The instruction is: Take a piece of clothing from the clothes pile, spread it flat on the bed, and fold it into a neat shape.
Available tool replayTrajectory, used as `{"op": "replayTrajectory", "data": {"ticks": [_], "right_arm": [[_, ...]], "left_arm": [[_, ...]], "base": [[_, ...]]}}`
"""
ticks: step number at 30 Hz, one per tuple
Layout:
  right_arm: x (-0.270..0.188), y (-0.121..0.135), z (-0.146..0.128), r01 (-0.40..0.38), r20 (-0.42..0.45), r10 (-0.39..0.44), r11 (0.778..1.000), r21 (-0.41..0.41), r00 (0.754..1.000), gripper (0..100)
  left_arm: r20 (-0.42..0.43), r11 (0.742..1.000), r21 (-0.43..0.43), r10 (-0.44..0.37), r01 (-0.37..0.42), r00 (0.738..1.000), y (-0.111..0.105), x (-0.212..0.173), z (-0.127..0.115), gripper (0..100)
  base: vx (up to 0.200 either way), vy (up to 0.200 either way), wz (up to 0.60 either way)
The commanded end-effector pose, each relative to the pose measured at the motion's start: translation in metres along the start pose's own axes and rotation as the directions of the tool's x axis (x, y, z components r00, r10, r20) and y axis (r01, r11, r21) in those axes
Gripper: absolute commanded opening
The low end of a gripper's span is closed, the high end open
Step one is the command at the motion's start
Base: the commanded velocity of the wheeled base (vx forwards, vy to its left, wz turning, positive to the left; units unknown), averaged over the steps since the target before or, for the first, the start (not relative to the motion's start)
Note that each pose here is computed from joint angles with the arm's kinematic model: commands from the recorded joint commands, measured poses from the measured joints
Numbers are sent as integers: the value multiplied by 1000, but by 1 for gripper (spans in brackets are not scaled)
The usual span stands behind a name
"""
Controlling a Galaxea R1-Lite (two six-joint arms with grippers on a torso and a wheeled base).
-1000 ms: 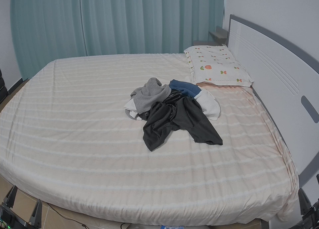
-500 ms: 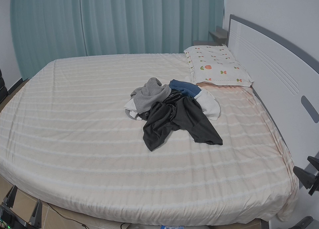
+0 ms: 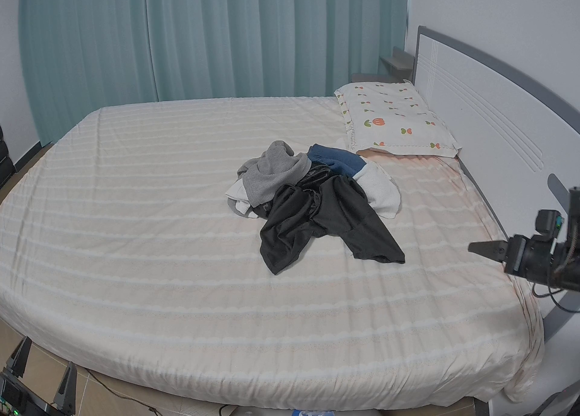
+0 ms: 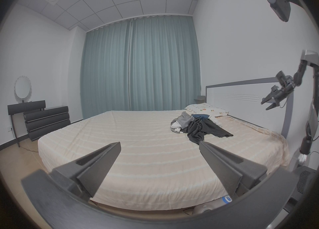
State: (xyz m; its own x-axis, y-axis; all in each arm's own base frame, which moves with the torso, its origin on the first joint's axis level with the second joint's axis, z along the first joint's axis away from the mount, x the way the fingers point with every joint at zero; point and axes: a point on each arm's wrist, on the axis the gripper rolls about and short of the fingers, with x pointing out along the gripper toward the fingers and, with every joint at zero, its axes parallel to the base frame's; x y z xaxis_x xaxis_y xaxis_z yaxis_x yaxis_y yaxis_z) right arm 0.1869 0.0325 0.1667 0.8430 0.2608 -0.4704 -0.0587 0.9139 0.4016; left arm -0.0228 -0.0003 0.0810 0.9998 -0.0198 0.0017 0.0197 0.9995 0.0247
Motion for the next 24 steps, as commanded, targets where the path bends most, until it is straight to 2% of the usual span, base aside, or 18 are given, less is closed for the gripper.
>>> {"op": "replayTrajectory", "data": {"ticks": [1,7,11,16,19,24], "right_arm": [[214,7,-8,149,-128,-123,963,222,984,100],[261,-2,-13,188,-116,-163,948,256,980,100],[296,-17,-17,219,-104,-197,937,273,975,100],[318,-22,-23,236,-93,-219,933,270,971,100],[341,-29,-32,281,-60,-275,924,259,959,100],[357,-30,-39,294,-41,-293,924,244,955,100]], "left_arm": [[-2,1000,1,0,0,1000,0,0,-5,100],[-2,1000,0,0,0,1000,0,0,-5,100],[-3,1000,-8,1,-1,1000,0,0,-5,100],[-3,1000,-6,1,-1,1000,0,0,-5,100],[-3,1000,-6,1,-1,1000,0,0,-5,100],[-2,1000,-8,1,-1,1000,0,0,-5,100]], "base": [[0,0,0],[0,0,0],[0,0,0],[0,0,0],[0,0,0],[0,0,0]]}}
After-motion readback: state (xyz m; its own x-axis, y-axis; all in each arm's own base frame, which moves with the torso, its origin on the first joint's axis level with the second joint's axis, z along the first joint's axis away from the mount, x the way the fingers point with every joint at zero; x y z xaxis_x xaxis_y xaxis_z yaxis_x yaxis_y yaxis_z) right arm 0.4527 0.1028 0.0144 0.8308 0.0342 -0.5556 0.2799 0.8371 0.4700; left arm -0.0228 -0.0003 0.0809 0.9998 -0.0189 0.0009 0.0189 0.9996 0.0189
